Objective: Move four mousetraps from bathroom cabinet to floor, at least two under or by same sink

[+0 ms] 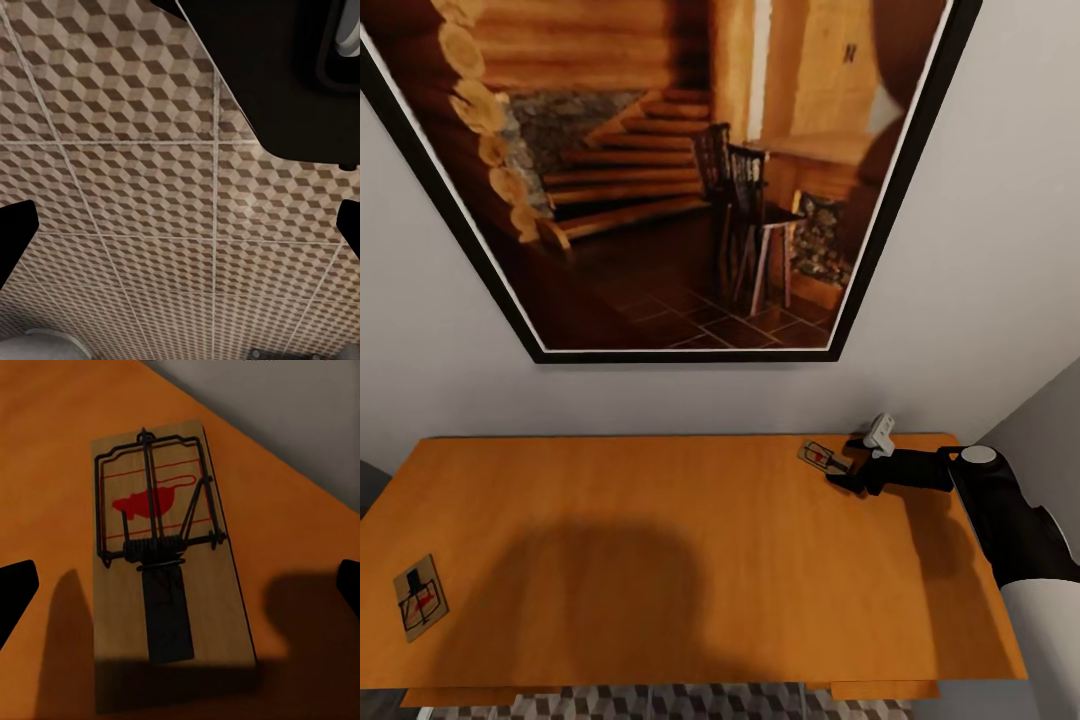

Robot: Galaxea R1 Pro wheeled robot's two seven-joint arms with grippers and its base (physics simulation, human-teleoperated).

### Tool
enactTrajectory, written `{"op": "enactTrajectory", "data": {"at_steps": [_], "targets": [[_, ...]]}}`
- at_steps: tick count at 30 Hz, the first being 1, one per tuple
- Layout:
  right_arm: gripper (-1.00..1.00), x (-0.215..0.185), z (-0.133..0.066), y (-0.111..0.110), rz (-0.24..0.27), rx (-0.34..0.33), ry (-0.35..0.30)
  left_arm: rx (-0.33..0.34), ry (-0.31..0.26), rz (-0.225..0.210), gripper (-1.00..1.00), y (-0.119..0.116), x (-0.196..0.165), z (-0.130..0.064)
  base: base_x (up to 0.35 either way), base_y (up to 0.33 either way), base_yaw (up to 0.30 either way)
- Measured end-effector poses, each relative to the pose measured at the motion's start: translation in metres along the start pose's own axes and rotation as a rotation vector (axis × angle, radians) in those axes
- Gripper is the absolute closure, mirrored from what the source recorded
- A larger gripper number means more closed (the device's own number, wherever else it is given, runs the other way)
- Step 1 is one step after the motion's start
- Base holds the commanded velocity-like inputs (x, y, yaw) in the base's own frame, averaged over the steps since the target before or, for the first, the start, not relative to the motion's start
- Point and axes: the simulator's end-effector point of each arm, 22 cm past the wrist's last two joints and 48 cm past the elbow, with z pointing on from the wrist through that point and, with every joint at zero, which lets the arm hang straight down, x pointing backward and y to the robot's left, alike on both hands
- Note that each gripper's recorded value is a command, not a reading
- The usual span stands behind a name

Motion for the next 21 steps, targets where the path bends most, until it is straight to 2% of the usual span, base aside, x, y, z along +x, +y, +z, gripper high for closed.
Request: {"op": "enactTrajectory", "data": {"at_steps": [5, 14, 21], "targets": [[-1.00, -0.0002, 0.0005, -0.0004, -0.001, 0.001, -0.002, 0.001, 0.000, 0.000, -1.00, -0.0004, -0.0001, -0.0001, -0.048, 0.075, 0.000], [-1.00, -0.0003, 0.0007, -0.0002, 0.000, 0.000, -0.002, 0.003, -0.001, 0.000, -1.00, -0.0013, -0.0005, -0.0002, -0.163, 0.139, 0.000], [-1.00, -0.0001, 0.0002, -0.0003, -0.002, 0.002, 0.000, 0.003, -0.002, 0.000, -1.00, -0.0014, -0.0004, -0.0002, -0.028, 0.021, 0.000]]}}
